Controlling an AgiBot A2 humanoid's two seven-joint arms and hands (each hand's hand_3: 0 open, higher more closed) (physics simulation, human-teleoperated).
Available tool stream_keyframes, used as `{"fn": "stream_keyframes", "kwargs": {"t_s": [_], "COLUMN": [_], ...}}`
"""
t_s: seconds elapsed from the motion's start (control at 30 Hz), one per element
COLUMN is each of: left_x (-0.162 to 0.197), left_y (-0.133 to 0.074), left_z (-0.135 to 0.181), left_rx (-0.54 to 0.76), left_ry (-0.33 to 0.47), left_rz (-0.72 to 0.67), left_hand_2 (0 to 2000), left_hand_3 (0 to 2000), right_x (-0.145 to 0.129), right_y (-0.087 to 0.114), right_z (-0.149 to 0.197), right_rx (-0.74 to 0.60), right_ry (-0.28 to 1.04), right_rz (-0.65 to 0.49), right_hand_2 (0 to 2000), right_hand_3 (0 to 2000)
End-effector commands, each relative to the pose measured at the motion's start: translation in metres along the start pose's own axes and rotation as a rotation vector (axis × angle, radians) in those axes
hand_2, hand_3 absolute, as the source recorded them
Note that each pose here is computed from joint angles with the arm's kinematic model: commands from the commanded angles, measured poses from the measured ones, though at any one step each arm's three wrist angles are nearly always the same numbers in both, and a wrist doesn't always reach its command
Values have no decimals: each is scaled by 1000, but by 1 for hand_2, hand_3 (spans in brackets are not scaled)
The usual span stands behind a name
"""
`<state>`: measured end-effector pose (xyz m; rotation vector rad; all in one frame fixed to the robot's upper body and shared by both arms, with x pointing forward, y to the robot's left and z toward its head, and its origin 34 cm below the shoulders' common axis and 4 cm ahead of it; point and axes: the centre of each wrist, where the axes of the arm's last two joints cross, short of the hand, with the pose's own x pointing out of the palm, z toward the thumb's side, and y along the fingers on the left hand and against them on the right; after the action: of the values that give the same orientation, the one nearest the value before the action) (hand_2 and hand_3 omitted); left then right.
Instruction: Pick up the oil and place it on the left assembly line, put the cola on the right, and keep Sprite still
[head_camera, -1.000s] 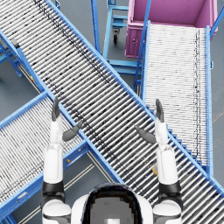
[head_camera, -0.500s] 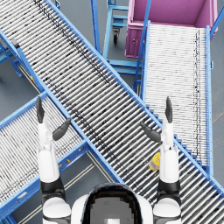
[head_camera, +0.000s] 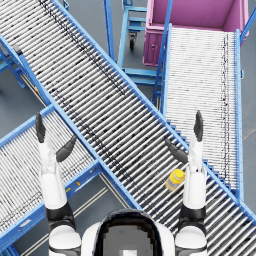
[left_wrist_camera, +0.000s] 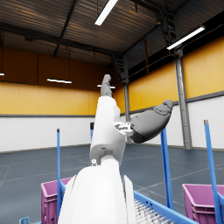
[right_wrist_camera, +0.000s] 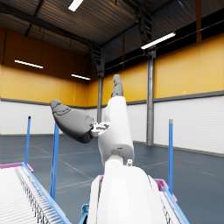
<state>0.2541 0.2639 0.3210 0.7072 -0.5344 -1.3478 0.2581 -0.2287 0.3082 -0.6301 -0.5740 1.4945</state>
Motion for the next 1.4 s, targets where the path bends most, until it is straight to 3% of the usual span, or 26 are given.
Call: {"fn": "stream_keyframes", "kwargs": {"t_s": [0.03, 1.4], "left_x": [1, 3], "left_y": [3, -4], "left_z": [1, -3], "left_rx": [8, -13], "left_ry": [0, -18], "left_rz": [-3, 9], "left_hand_2": [0, 0], "left_hand_3": [0, 0], "right_x": [-2, -2], "right_y": [-4, 0], "right_z": [4, 1], "right_rx": [-18, -9], "right_ry": [2, -22], "right_rz": [-8, -38], "right_hand_2": [0, 0], "right_hand_3": [0, 0]}}
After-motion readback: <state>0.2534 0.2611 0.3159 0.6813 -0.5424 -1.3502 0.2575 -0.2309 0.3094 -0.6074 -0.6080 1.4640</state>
